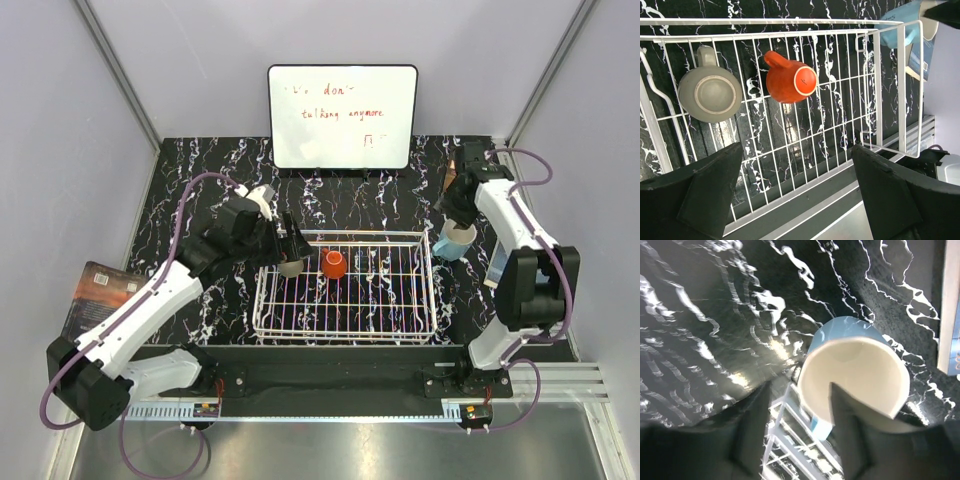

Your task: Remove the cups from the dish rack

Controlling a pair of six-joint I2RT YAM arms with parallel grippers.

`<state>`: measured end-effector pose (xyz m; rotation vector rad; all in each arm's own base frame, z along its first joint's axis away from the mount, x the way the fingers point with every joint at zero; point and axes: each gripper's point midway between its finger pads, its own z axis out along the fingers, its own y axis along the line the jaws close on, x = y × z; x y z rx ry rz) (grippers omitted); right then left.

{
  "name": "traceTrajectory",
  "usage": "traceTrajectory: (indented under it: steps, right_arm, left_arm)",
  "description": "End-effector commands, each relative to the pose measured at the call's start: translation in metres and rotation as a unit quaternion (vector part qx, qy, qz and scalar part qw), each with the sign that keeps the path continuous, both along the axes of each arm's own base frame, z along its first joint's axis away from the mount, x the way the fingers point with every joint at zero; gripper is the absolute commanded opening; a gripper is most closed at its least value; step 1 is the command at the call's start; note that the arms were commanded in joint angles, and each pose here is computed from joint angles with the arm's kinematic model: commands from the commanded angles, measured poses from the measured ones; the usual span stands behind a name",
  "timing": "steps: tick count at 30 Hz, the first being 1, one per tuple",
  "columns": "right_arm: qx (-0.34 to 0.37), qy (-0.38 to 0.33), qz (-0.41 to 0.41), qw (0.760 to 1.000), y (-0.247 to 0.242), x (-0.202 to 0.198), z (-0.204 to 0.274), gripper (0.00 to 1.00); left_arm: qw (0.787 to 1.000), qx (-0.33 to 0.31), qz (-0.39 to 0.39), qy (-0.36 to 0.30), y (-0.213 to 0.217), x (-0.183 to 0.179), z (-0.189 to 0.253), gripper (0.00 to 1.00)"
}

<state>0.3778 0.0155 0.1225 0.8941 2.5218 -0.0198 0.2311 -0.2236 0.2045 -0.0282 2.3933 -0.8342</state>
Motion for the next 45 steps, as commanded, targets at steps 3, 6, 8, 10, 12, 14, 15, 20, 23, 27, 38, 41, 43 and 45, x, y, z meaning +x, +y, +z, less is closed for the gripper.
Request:
traceTrajectory:
  steps: [3, 6, 8, 10, 12, 14, 15, 20, 23, 27, 38, 41, 43, 45]
  right_arm:
    - [0.012, -0.117, 0.017, 0.993, 0.004, 0.009, 0.082, 0.9]
    - [0.025, -0.155, 0.054, 0.986, 0.02, 0.007, 0.112, 0.99]
    - [0.028, -0.172, 0.077, 0.982, 0.032, 0.001, 0.127, 1.0]
    - [0.039, -0.182, 0.096, 0.978, 0.042, -0.004, 0.134, 1.0]
    - [0.048, -0.193, 0.114, 0.973, 0.052, -0.012, 0.14, 1.0]
    - [0.059, -0.207, 0.138, 0.967, 0.063, -0.021, 0.147, 1.0]
    - [0.057, -0.224, 0.182, 0.956, 0.081, -0.023, 0.153, 1.0]
    - [0.001, -0.26, 0.251, 0.932, 0.119, -0.049, 0.16, 1.0]
    - [-0.01, -0.247, 0.253, 0.935, 0.125, -0.059, 0.145, 1.0]
    - [0.032, -0.273, 0.253, 0.928, 0.136, -0.068, 0.146, 1.0]
    - [0.101, -0.265, 0.337, 0.898, 0.17, -0.084, 0.154, 1.0]
    - [0.109, -0.26, 0.343, 0.896, 0.173, -0.088, 0.151, 1.0]
    - [0.11, -0.257, 0.344, 0.896, 0.173, -0.09, 0.148, 1.0]
    - [0.108, -0.255, 0.347, 0.896, 0.172, -0.092, 0.146, 1.0]
  left_arm:
    - [0.999, 0.002, 0.01, -0.037, 0.001, 0.014, 0.017, 0.96]
    - [0.998, 0.027, 0.02, -0.045, 0.008, 0.019, 0.019, 0.98]
    - [0.997, 0.053, 0.033, -0.052, 0.016, 0.024, 0.023, 0.99]
    - [0.996, 0.07, 0.03, -0.046, 0.017, 0.027, 0.019, 0.99]
    - [0.993, 0.097, 0.047, -0.053, 0.026, 0.035, 0.02, 0.99]
    - [0.991, 0.114, 0.044, -0.053, 0.028, 0.039, 0.015, 0.99]
    - [0.991, 0.119, 0.04, -0.052, 0.027, 0.04, 0.013, 0.99]
    - [0.987, 0.155, 0.03, -0.027, 0.028, 0.044, -0.014, 0.99]
    - [0.986, 0.165, 0.025, -0.002, 0.026, 0.042, -0.031, 0.99]
    - [0.983, 0.182, 0.024, 0.01, 0.023, 0.04, -0.045, 0.99]
    - [0.968, 0.242, 0.037, 0.049, 0.029, 0.049, -0.091, 0.99]
    - [0.965, 0.253, 0.042, 0.052, 0.03, 0.054, -0.1, 0.99]
    - [0.963, 0.26, 0.044, 0.056, 0.03, 0.057, -0.104, 0.99]
    - [0.961, 0.265, 0.051, 0.055, 0.032, 0.057, -0.105, 0.99]
